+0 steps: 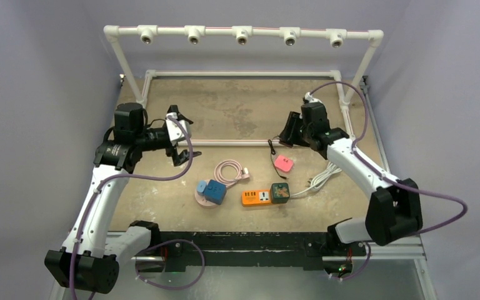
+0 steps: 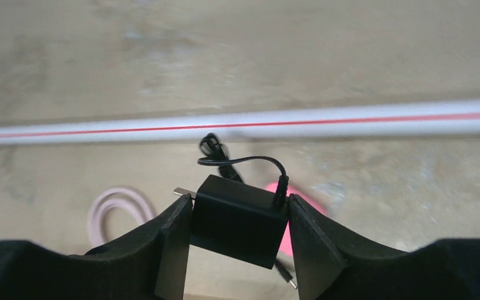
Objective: Insert the plug
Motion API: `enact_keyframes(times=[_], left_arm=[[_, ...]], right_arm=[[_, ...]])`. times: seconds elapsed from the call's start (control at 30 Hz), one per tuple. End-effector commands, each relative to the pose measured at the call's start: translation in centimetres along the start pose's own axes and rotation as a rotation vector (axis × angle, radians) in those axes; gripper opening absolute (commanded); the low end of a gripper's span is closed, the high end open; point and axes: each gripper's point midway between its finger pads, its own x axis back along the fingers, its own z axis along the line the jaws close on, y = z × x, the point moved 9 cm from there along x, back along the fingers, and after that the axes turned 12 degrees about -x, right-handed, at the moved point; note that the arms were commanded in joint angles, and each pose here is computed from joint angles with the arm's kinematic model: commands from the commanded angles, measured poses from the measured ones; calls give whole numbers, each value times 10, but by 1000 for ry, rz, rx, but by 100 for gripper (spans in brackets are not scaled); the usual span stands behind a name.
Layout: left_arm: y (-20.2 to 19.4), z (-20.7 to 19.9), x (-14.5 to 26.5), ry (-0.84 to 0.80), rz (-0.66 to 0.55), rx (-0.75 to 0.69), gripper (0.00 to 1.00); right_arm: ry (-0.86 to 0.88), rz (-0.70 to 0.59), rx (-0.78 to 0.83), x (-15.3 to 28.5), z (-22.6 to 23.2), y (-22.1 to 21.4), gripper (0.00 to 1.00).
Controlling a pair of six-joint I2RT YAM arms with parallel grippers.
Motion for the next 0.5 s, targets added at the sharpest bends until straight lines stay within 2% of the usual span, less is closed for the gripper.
enact_keyframes(times=[0.0,0.13,0.3,0.37,0.47], left_arm=[[25,22,2,44,-84,-62,99],[43,36,2,40,-155,-52,99],[68,51,7,86,-231,-12,99],[72,48,8,60,-249,-3,99],[74,34,11,-4,-275,-2,99]], right_arm=[[383,60,217,46,62,10,39],[593,99,376,86,118,3,42],[835,56,537,143,186,13,42],[909,45,606,159,199,15,44],[941,53,689,159,199,10,47]])
